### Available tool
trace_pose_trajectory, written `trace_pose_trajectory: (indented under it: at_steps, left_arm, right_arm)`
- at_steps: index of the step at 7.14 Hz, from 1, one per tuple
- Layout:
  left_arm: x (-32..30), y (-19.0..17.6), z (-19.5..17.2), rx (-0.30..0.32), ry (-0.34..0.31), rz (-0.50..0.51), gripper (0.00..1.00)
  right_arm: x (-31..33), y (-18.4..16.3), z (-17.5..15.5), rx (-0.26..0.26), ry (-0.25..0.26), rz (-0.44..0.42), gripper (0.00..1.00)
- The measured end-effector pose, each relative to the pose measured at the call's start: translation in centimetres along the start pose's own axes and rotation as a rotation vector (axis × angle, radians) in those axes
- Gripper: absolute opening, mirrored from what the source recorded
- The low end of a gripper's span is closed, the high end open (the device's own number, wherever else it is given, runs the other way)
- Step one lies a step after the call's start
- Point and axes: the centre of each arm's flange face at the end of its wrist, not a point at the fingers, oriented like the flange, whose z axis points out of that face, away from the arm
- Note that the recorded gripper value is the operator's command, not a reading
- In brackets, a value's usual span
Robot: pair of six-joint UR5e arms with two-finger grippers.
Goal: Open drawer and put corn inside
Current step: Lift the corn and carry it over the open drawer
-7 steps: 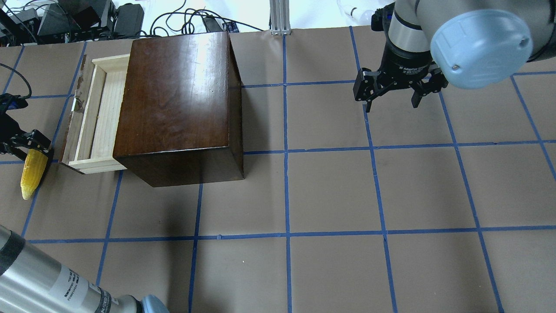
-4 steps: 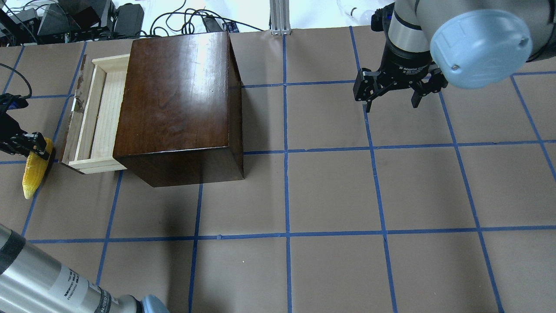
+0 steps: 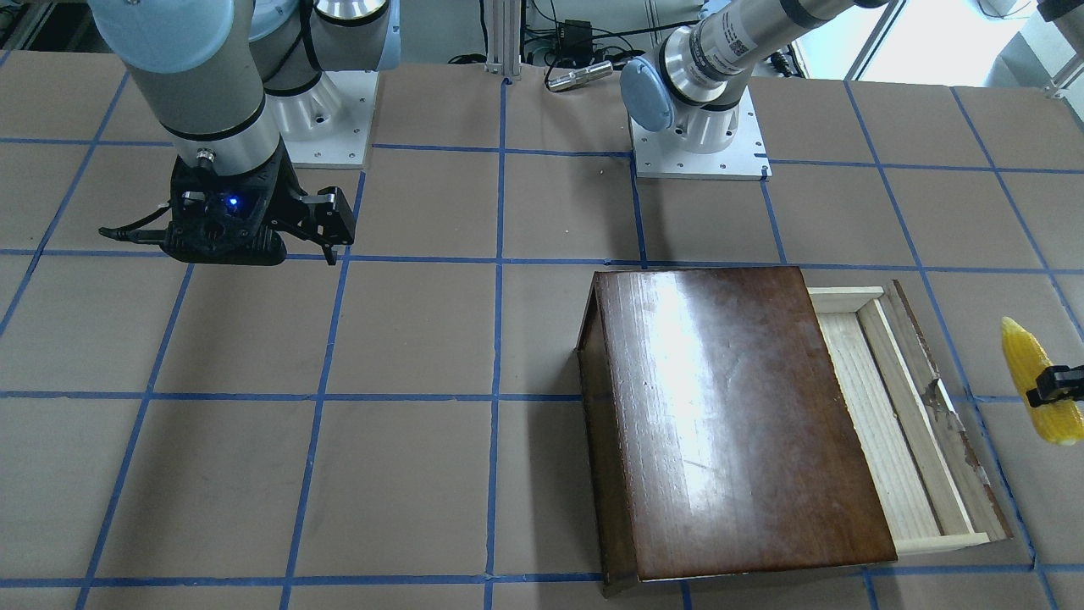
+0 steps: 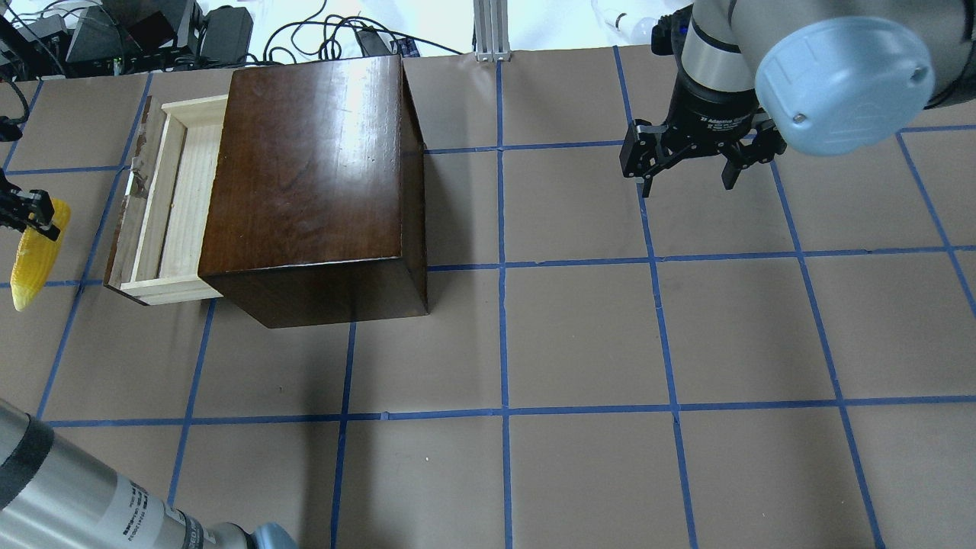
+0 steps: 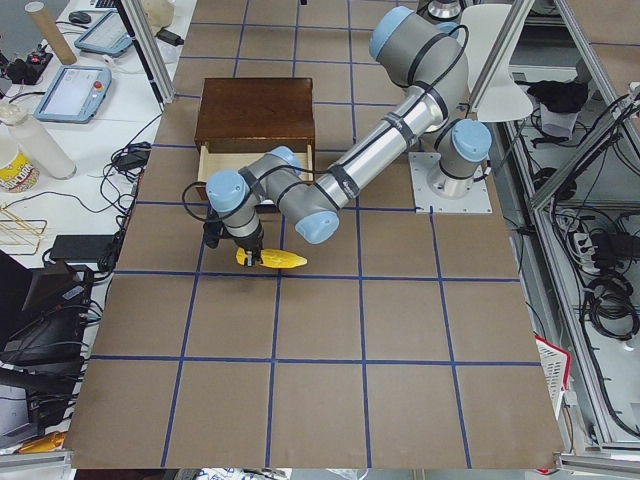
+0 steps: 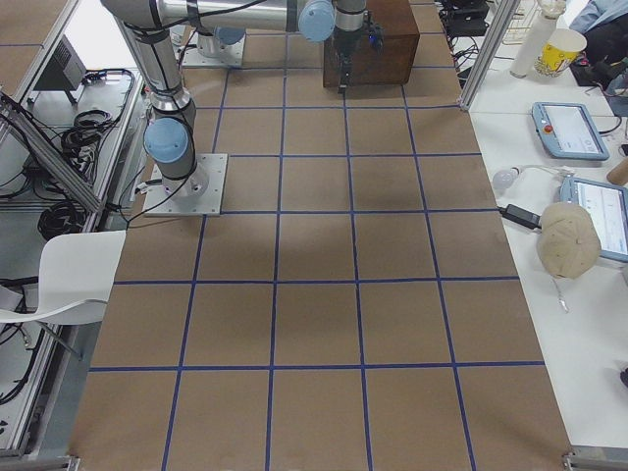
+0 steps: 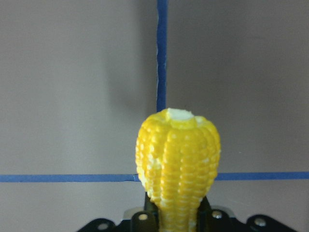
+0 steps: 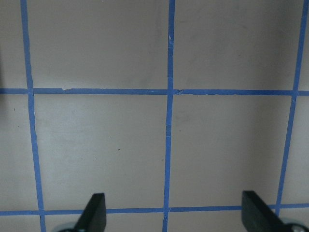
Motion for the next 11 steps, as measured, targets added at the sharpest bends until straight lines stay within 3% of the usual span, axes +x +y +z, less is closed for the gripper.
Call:
trace_pose_trajectory:
  at_steps: [3,5,8,11]
  left_arm:
    - [5.9,-0.2,-9.3,0.034,0.008,0.052,0.00]
    - [10.7,-0.4,-12.3,0.060,0.026,0.027,0.00]
    - [17.4,-2.4,-11.9,0.053,0.085,-0.101,0.00]
    - [19.3,-3.4,-6.5,-0.001,0.173,-0.169,0.00]
  right_arm:
    - [0.0,0.0,0.0,0.001,-0.001,0.000,1.00]
    - [0.0,0.0,0.0,0.000,-0.002,0.000,1.00]
    - [0.0,0.0,0.0,0.000,-0.003,0.000,1.00]
    - [0.0,0.0,0.0,0.000,-0.002,0.000,1.00]
